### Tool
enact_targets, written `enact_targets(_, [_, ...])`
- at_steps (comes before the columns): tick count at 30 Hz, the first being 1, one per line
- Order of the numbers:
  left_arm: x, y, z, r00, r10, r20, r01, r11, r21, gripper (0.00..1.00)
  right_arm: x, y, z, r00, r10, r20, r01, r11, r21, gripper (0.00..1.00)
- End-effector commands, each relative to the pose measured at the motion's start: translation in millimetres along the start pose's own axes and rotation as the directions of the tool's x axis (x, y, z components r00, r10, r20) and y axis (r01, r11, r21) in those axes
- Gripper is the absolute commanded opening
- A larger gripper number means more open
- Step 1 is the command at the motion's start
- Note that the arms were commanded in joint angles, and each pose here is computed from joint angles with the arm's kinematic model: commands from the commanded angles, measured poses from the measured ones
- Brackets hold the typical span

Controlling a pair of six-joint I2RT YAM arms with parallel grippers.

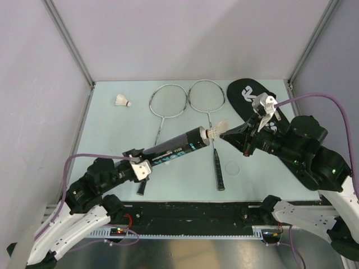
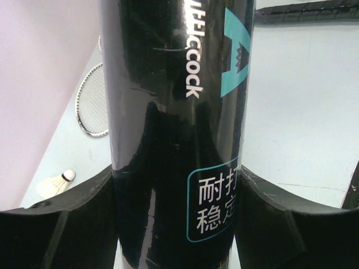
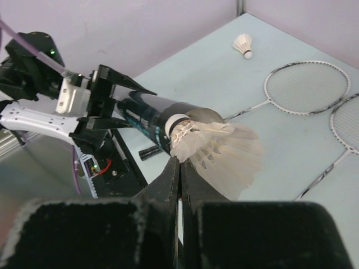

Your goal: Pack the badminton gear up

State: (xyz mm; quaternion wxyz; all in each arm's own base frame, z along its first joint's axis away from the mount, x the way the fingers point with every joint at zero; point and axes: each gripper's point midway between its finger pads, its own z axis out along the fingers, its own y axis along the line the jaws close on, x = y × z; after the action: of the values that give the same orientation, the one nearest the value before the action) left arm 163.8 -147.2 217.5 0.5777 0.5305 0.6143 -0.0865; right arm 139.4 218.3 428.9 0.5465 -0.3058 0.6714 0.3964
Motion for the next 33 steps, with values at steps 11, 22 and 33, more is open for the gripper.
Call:
enact_targets(11, [-39.8,15.2,-12.8,0.988,0.062,0.143,-0.058,0.998,-0.037,0.4,13.1,0.6,3.5,0.998,-0.001,-0.065,0.001,1.0,-0.004,0.0])
enact_targets(22, [-50.2,10.4,-18.6,0.978,0.065,0.198,-0.063,0.998,-0.015,0.4,33.3,21.5,38.1,0.992,0.022,-0.125,-0.039,0.99,-0.137,0.0])
enact_targets(33, [-60.6,12.1,-25.4,0.971,0.056,0.234,-0.053,0.998,-0.017,0.41,41.0,43.9,57.2,0.988,0.073,-0.137,-0.107,0.958,-0.266,0.0])
